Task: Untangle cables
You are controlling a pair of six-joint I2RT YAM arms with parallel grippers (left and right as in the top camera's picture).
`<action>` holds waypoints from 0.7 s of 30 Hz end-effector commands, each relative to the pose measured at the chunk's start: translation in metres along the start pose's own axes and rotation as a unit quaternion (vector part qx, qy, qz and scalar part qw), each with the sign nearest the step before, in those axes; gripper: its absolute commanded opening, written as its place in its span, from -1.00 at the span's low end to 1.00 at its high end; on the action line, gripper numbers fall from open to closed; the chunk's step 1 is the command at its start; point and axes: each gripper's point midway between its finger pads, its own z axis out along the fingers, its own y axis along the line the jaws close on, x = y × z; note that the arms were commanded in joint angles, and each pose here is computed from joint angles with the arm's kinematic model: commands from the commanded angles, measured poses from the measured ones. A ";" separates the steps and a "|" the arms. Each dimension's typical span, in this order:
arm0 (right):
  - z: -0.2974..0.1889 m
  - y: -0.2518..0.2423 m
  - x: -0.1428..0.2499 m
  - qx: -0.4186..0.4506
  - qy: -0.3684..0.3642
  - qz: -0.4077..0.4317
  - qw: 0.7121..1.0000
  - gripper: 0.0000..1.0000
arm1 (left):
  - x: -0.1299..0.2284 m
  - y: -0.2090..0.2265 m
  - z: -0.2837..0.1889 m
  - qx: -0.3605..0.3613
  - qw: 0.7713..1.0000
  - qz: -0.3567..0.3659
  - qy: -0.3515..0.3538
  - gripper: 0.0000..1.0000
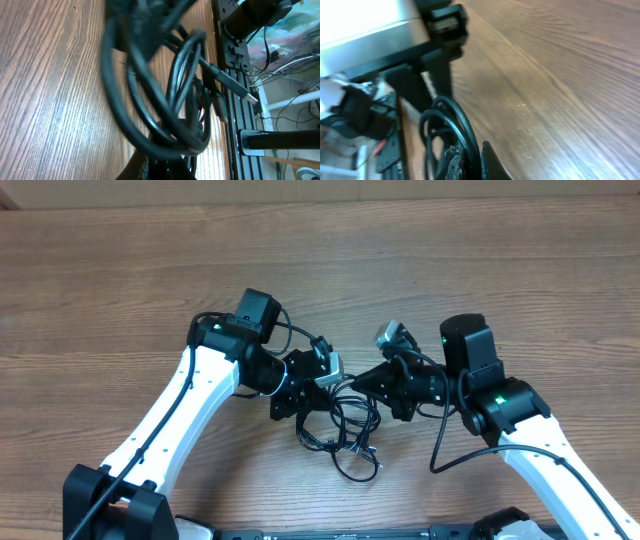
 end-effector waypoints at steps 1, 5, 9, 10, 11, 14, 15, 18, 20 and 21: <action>-0.008 -0.033 -0.009 0.101 -0.001 -0.013 0.995 -0.92 | -0.007 -0.008 -0.002 0.013 1.000 0.011 -0.016 -0.92; -0.012 -0.049 -0.007 0.150 0.007 -0.012 0.989 -0.92 | -0.007 -0.009 -0.002 0.013 1.000 0.010 -0.016 -0.92; -0.017 -0.062 -0.005 0.189 0.013 -0.011 0.982 -0.92 | -0.007 -0.009 -0.002 0.014 1.000 0.010 -0.017 -0.91; -0.018 -0.065 -0.004 0.199 0.016 -0.010 0.980 -0.92 | -0.007 -0.009 -0.002 0.014 1.000 0.010 -0.017 -0.91; -0.019 -0.067 -0.003 0.205 0.017 -0.010 0.978 -0.92 | -0.007 -0.009 -0.002 0.014 1.000 0.010 -0.017 -0.92; -0.024 -0.076 0.001 0.233 0.027 -0.006 0.972 -0.92 | -0.007 -0.010 -0.002 0.017 1.000 0.009 -0.018 -0.91; -0.025 -0.079 0.002 0.243 0.030 -0.005 0.970 -0.92 | -0.008 -0.010 -0.002 0.018 1.000 0.009 -0.019 -0.91; -0.030 -0.086 0.005 0.269 0.036 -0.003 0.963 -0.92 | -0.008 -0.011 -0.002 0.020 1.000 0.008 -0.021 -0.91; -0.033 -0.092 0.006 0.286 0.039 -0.003 0.957 -0.92 | -0.009 -0.012 -0.002 0.021 0.999 0.011 -0.023 -0.91; -0.034 -0.093 0.006 0.291 0.040 -0.003 0.956 -0.92 | -0.010 -0.012 -0.003 0.023 0.999 0.013 -0.026 -0.91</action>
